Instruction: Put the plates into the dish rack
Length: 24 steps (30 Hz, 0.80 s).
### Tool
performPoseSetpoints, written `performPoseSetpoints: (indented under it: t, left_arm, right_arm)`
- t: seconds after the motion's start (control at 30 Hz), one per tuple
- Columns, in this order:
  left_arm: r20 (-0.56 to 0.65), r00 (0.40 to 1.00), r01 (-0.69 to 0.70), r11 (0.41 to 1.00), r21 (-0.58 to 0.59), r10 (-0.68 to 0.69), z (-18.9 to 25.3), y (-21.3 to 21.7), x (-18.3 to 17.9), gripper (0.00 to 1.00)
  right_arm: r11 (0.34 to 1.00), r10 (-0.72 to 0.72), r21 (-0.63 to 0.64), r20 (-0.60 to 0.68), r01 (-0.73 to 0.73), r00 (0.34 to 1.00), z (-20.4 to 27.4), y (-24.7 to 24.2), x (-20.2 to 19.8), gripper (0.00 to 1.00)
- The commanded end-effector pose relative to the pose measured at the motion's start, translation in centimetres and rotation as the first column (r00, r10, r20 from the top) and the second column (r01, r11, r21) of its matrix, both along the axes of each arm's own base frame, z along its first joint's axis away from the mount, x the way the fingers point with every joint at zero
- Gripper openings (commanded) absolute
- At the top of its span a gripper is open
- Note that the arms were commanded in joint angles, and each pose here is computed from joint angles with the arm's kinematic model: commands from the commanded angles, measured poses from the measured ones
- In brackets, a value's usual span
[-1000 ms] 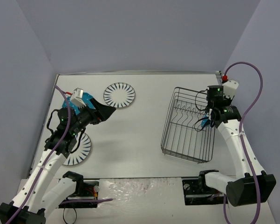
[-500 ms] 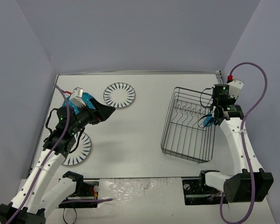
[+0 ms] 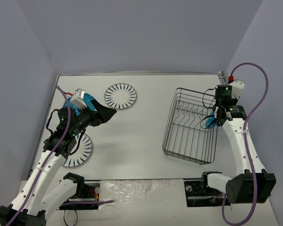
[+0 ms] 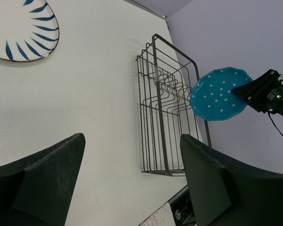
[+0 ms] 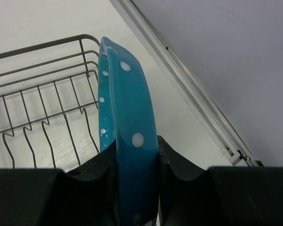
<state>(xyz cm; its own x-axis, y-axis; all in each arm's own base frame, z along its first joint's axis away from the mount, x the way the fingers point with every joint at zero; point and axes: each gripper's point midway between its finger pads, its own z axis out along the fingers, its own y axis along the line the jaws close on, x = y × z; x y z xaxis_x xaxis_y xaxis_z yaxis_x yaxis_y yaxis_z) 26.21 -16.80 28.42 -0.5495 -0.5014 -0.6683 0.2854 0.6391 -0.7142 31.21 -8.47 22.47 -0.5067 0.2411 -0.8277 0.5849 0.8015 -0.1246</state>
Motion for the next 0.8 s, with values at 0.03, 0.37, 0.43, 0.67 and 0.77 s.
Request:
performPoseSetpoints:
  t: [0.03,0.37,0.43,0.67,0.77]
  left_arm:
    - [0.121,0.993,0.013,1.000,-0.019,-0.010,4.2,-0.1,0.1,0.78]
    - [0.115,0.993,0.014,0.999,-0.029,-0.010,3.9,-0.2,0.3,0.78]
    - [0.113,0.994,0.016,0.999,-0.031,-0.012,3.8,-0.3,0.3,0.78]
    - [0.108,0.994,0.017,0.999,-0.039,-0.013,3.7,-0.4,0.4,0.78]
    - [0.106,0.994,0.017,0.999,-0.040,-0.013,3.7,-0.4,0.4,0.78]
  right_arm:
    - [1.000,0.017,0.002,0.167,-0.017,0.986,3.9,0.2,2.7,0.00]
    - [0.998,0.048,0.044,0.119,-0.053,0.992,1.7,1.1,3.4,0.00]
    - [0.997,0.054,0.053,0.114,-0.060,0.992,1.4,1.3,3.6,0.00]
    - [0.994,0.059,0.088,0.071,-0.065,0.996,-0.8,1.8,3.9,0.00]
    - [0.993,0.057,0.095,0.065,-0.063,0.996,-1.3,1.9,4.0,0.00]
